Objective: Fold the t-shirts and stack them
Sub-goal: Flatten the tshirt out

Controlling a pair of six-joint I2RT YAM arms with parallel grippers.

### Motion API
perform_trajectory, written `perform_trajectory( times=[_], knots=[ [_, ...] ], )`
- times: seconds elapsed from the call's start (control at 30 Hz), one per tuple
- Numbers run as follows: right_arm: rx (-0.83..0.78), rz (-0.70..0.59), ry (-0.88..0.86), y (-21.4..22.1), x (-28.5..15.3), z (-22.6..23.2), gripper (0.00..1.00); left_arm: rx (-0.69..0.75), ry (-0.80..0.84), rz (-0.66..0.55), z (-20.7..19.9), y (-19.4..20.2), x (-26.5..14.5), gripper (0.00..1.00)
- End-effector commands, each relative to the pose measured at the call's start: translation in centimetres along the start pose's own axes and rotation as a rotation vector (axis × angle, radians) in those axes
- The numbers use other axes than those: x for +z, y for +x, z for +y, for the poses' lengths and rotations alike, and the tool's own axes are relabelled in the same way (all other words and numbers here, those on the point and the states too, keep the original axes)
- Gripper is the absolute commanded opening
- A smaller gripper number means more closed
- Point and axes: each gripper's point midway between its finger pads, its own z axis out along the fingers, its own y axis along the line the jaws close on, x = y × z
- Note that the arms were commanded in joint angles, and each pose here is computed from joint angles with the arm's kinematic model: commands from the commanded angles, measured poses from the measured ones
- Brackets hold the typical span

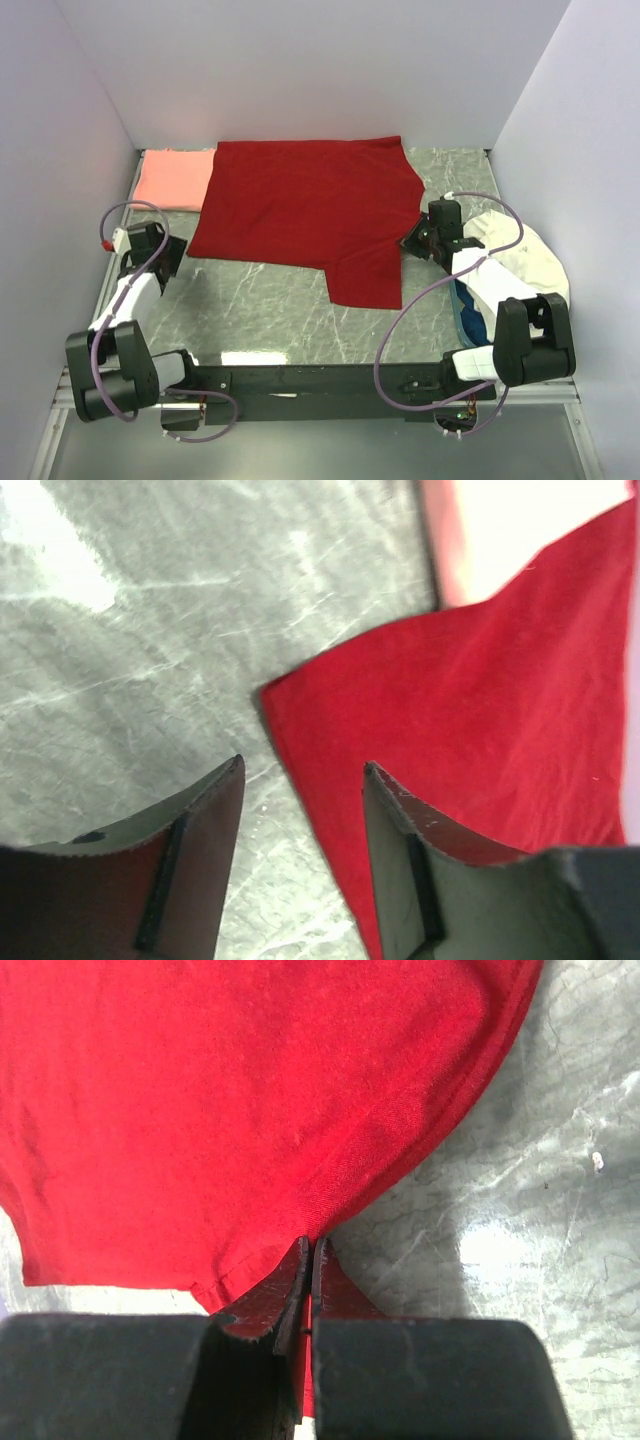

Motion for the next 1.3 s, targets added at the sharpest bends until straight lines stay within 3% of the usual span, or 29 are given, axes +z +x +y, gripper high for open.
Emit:
perform_trajectory(
  times=[0.0,0.37,0.57,1.03,1.27],
  knots=[
    [-0.015,-0.042,-0.031,-1.0,-0.4,0.6,0.0,-0.008,-0.025,-0.014,-0.2,0.1,1.0,0.55],
    [-0.024,-0.029,-0.028,-0.6,0.0,0.3,0.0,-0.011,-0.097,-0.062,-0.6,-0.2,3.4,0.51],
    [-0.022,-0.02,-0.033,-0.6,0.3,0.3,0.0,0.004,-0.12,-0.041,-0.5,0.2,5.2,0.42],
    [-0.012,-0.018,-0.031,-0.6,0.6,0.0,0.0,0.037,-0.184,-0.024,0.2,1.5,6.6,0.41],
    [-0.013,-0.018,-0.026,-0.7,0.5,-0.1,0.0,0.051,-0.183,0.0,0.0,2.0,7.4,0.2]
  ],
)
